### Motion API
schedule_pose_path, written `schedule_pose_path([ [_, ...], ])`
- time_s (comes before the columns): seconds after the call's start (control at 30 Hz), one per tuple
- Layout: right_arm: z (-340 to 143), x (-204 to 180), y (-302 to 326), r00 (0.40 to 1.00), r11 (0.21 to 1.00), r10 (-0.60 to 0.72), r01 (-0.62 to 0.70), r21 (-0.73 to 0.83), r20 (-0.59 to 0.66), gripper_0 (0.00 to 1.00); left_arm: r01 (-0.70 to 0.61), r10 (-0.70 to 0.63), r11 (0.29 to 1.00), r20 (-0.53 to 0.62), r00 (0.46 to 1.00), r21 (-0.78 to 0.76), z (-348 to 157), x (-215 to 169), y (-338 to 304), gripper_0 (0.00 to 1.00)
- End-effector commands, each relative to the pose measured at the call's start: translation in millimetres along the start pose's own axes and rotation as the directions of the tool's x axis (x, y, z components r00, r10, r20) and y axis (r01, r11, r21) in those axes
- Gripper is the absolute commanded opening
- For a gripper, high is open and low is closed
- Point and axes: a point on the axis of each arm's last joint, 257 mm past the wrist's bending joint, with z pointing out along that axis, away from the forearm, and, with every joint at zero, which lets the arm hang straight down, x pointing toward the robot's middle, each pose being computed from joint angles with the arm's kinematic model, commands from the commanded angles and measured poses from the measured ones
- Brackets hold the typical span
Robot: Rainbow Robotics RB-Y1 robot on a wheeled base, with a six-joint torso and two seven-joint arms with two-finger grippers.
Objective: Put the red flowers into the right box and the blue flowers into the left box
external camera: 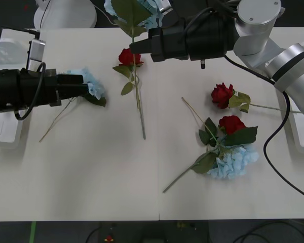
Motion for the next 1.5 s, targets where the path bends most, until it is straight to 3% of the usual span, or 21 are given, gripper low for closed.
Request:
schedule_pose_path([
  [0.03,19.4,-19.8,32.5,1.0,0.998,-0.017,0.017,-0.056,0.007,0.0,-0.046,0.045,0.998,0.03,0.999,0.05,34.2,-13.4,-15.4,1.0],
  [0.77,24.9,-23.6,40.1,1.0,0.997,-0.002,0.003,-0.074,0.015,0.0,0.083,-0.096,0.986,0.087,0.992,0.141,133.7,-2.7,-55.5,1.0],
  [0.8,24.9,-23.6,40.1,1.0,0.997,-0.002,0.003,-0.074,0.015,0.0,0.084,-0.097,0.986,0.087,0.992,0.143,137.1,-2.5,-56.9,0.87],
  [0.83,24.9,-23.6,40.1,1.0,0.997,-0.002,0.003,-0.074,0.015,0.0,0.086,-0.1,0.986,0.089,0.991,0.142,139.3,-2.9,-57.4,0.67],
  [0.87,24.9,-23.3,40.3,1.0,0.997,-0.001,0.002,-0.075,0.013,0.0,0.086,-0.099,0.986,0.088,0.991,0.143,140.1,-2.2,-58.0,0.55],
  [0.93,24.9,-23.3,40.3,1.0,0.997,-0.001,0.002,-0.075,0.013,0.0,0.091,-0.104,0.985,0.084,0.991,0.149,141.1,-0.9,-59.9,0.0],
  [1.5,24.9,-23.8,40.4,1.0,0.997,0.006,-0.005,-0.076,0.015,0.0,0.103,-0.12,0.979,0.084,0.989,0.176,140.0,-2.1,-66.3,0.0],
])
